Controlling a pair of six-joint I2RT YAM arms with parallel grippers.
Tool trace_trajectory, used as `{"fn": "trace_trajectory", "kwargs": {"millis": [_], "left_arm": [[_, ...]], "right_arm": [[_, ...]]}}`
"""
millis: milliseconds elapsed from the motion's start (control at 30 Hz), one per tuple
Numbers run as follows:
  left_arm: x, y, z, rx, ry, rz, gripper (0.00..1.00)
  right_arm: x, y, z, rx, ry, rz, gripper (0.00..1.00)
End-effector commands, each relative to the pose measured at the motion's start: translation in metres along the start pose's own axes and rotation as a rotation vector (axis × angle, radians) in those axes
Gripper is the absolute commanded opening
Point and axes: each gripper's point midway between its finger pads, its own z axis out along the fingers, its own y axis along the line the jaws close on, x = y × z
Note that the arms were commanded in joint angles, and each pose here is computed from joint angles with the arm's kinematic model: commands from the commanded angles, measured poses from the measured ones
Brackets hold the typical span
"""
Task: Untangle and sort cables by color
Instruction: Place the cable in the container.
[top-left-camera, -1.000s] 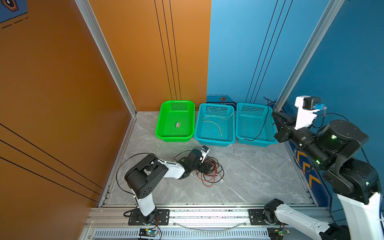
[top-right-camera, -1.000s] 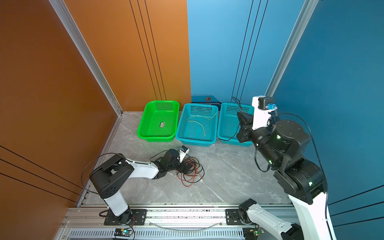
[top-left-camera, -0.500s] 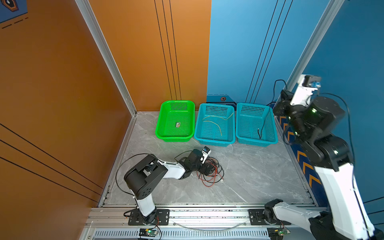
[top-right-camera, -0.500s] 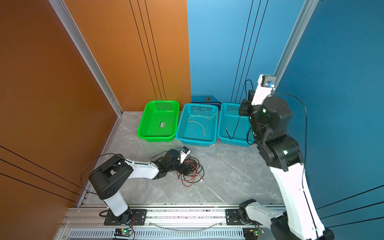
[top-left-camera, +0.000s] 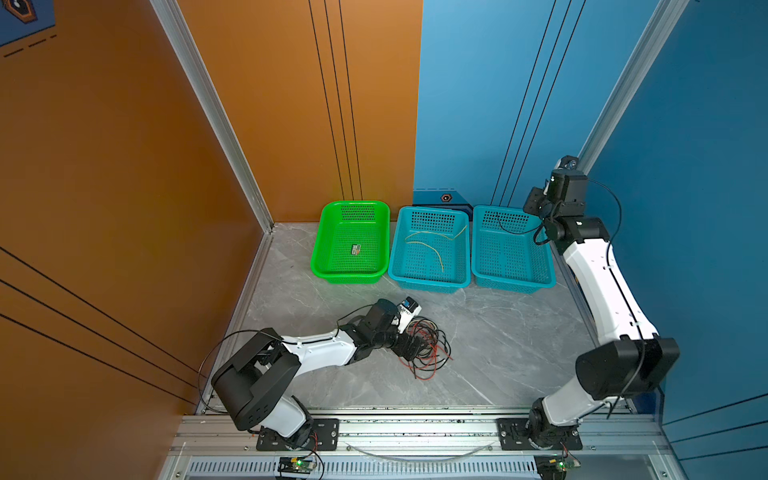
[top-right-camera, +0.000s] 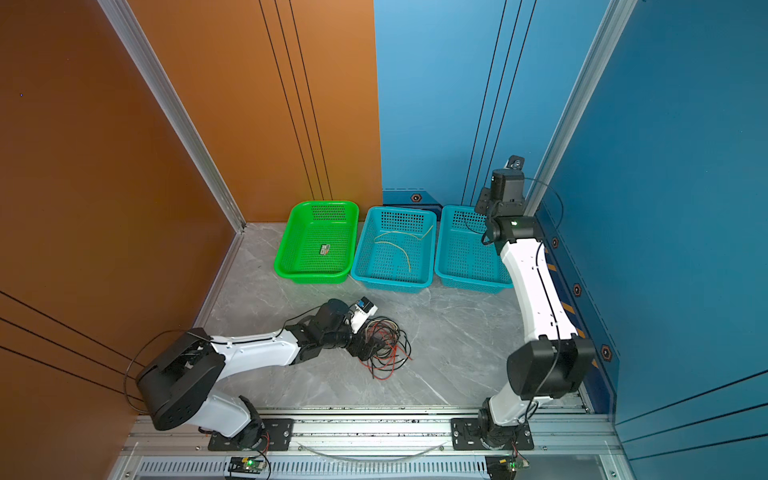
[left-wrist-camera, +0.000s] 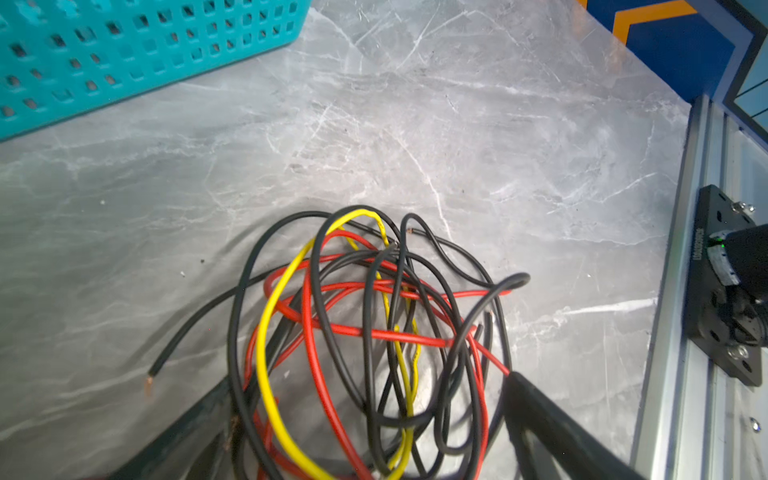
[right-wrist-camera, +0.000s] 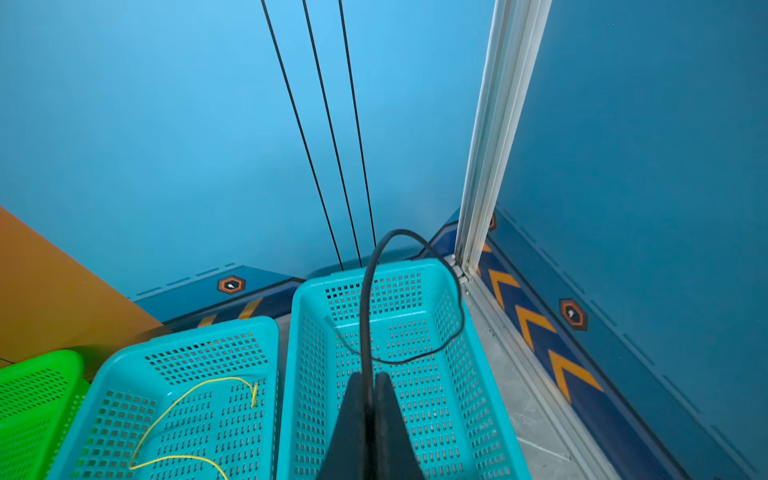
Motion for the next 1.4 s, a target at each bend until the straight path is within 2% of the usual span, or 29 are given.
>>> {"fn": "trace_trajectory", "kwargs": {"millis": [0, 133, 367, 533, 633, 833, 967, 1067, 1167, 1300, 1367], "left_arm": [[0.008, -0.013, -0.006, 0.055, 0.028, -0.001, 0.98], [0.002, -0.015, -0.015, 0.052, 0.01, 0.004, 0.98], [-0.015, -0.017, -0.036, 0.045, -0.043, 0.016, 0.98], [-0.026, -0.013, -0.053, 0.006, -0.095, 0.02, 0.98], [-0.029, -0.005, -0.062, -0.041, -0.113, 0.017, 0.98], [-0.024, 0.023, -0.078, -0.199, -0.108, 0.008, 0.98], [-0.01, 0.059, -0.089, -0.337, -0.093, -0.11, 0.98], [-0.002, 0.075, -0.093, -0.357, -0.114, -0.224, 1.0], [0.003, 0.079, -0.094, -0.358, -0.103, -0.282, 0.96], [0.01, 0.089, -0.09, -0.384, -0.084, -0.312, 0.88], [0.012, 0.095, -0.086, -0.376, -0.074, -0.355, 0.79]], "right_arm": [[0.038, 0.003, 0.034, -0.009, 0.091, 0.031, 0.0], [0.081, 0.001, 0.059, 0.003, 0.184, 0.023, 0.0], [0.141, -0.005, 0.079, 0.028, 0.312, 0.014, 0.01], [0.172, 0.005, 0.081, -0.026, 0.366, 0.014, 0.4], [0.169, 0.017, 0.071, -0.089, 0.335, 0.031, 0.48], [0.128, 0.033, 0.009, -0.174, 0.205, -0.016, 0.54], [0.129, 0.061, -0.047, -0.297, 0.2, -0.104, 0.54], [0.156, 0.087, -0.087, -0.412, 0.251, -0.218, 0.54], [0.201, 0.111, -0.123, -0.527, 0.344, -0.321, 0.55], [0.267, 0.127, -0.155, -0.611, 0.468, -0.417, 0.56], [0.297, 0.132, -0.165, -0.638, 0.509, -0.442, 0.56]]}}
